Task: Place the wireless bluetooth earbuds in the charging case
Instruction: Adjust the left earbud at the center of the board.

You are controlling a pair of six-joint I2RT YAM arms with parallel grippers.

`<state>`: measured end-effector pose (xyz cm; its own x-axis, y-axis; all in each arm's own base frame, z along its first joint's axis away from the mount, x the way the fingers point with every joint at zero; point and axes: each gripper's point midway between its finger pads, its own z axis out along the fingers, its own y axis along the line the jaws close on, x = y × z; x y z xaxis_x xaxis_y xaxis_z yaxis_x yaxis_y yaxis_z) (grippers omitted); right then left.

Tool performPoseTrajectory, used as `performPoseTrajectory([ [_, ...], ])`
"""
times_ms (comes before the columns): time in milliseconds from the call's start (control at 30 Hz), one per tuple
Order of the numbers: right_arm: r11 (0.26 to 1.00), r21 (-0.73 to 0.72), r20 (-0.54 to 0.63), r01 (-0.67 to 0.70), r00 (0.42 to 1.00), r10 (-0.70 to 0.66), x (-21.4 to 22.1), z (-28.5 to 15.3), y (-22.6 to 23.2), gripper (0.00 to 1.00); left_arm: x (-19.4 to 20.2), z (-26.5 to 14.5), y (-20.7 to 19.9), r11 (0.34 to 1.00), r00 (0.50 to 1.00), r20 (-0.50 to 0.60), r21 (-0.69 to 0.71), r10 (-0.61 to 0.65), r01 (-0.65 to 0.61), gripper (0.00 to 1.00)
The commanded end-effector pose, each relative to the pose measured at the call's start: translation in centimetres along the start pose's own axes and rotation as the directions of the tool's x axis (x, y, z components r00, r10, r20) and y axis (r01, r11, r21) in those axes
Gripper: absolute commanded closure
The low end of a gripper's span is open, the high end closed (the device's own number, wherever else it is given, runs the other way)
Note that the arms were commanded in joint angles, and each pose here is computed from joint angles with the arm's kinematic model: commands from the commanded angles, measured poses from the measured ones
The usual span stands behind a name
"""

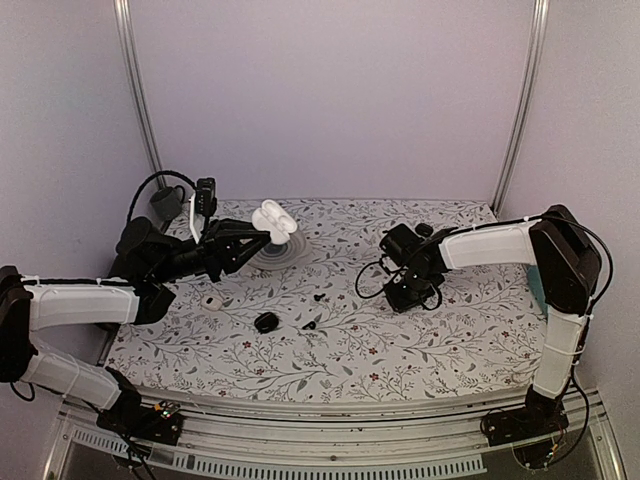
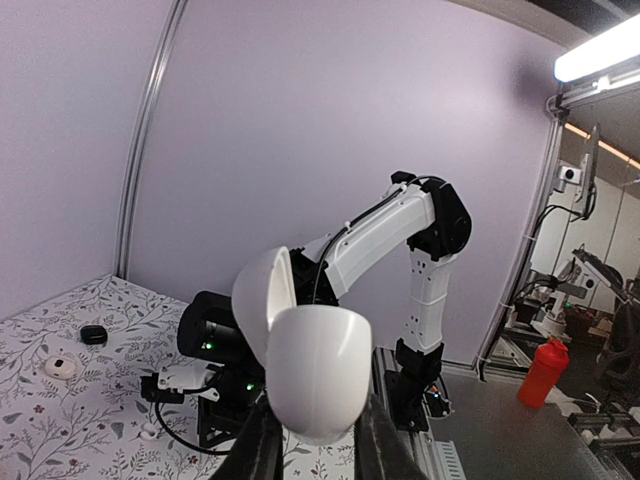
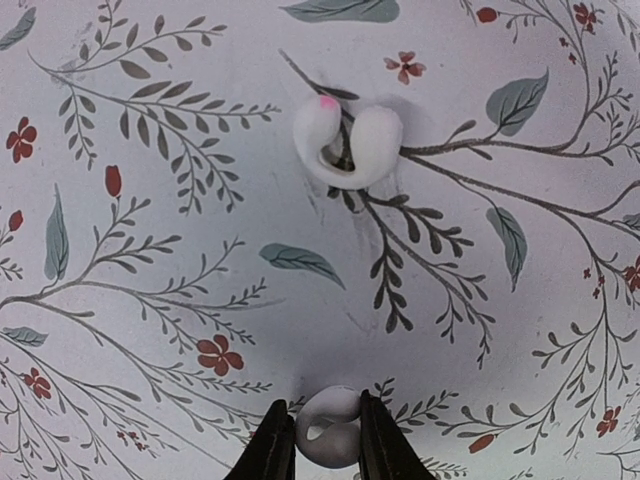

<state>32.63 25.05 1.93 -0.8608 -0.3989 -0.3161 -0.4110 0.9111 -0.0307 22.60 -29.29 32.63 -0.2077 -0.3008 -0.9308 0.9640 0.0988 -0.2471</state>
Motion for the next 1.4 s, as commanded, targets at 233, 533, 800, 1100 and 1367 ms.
performPoseTrajectory([
  [233,0.999,0.044,-0.026,-0.015,1.000,0.016,0.7,0.5,-0.8,0.74,-0.6,-0.4,-0.2,1.000,1.000,0.018,-0.001,0.024,-0.024,1.00],
  [533,0.999,0.037,-0.025,-0.019,1.000,0.020,0.7,0.5,-0.8,0.70,-0.7,-0.4,-0.2,1.000,0.999,0.019,0.000,0.027,-0.027,1.00],
  [800,0.999,0.035,0.001,-0.024,1.000,0.024,-0.4,-0.4,-0.9,0.66,-0.7,-0.4,-0.2,1.000,1.000,0.017,0.000,0.024,-0.024,1.00],
  [1100,1.000,0.005,0.031,-0.007,0.999,0.007,-1.8,-2.6,0.5,0.62,-0.6,-0.4,-0.1,1.000,1.000,0.016,-0.004,0.025,-0.025,1.00],
  [1367,0.999,-0.032,-0.003,-0.031,1.000,0.031,-1.0,-2.2,1.3,0.66,-0.7,-0.4,-0.2,1.000,1.000,0.017,0.001,0.024,-0.024,1.00],
])
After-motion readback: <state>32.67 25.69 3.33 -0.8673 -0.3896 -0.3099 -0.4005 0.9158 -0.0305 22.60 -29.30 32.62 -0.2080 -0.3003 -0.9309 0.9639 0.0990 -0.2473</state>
